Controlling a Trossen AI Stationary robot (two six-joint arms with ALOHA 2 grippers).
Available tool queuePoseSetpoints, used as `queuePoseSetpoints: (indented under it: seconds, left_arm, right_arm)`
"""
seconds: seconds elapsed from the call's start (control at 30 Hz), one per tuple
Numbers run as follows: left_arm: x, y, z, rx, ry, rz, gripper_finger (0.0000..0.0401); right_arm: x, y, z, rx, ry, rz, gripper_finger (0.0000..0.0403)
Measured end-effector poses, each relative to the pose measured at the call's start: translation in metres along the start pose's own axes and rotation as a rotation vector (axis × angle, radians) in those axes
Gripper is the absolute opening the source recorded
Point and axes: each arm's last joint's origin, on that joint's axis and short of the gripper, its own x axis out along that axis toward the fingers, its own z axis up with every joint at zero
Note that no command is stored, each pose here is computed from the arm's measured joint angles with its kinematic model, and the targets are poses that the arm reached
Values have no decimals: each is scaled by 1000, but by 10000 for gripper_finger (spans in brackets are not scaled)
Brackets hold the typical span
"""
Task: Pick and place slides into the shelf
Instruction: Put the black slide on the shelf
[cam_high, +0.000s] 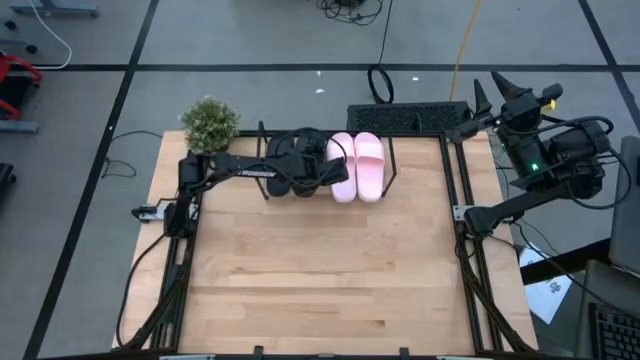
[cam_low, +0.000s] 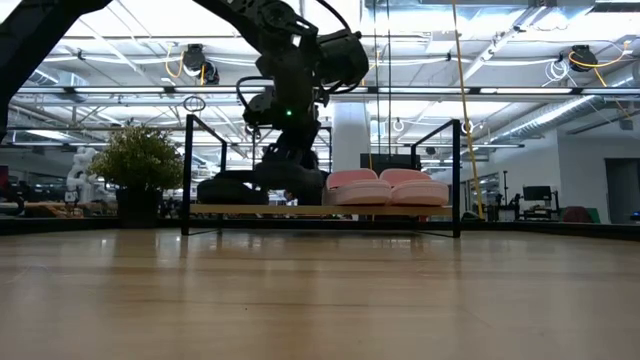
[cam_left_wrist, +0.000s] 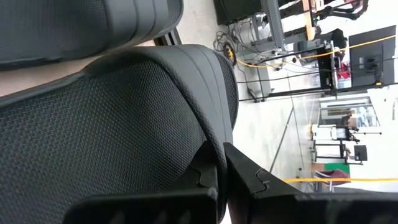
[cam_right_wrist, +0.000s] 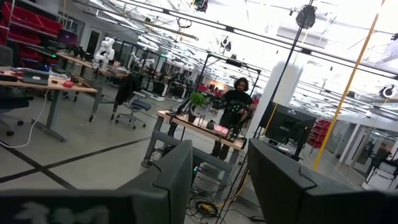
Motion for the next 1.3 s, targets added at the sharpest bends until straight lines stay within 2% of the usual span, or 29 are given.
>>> queuePoseSetpoints:
  seconds: [0.37,1.07,1.3]
  left_arm:
    - [0,2,2,27,1,29,1]
    - [1,2,0,9,9,23,1]
    - [9,10,-7,3,7,17,1]
  right_arm:
    - [0,0,0,0,0,0,146]
    - [0,0,0,7,0,0,146]
    - [0,0,0,7,0,0,146]
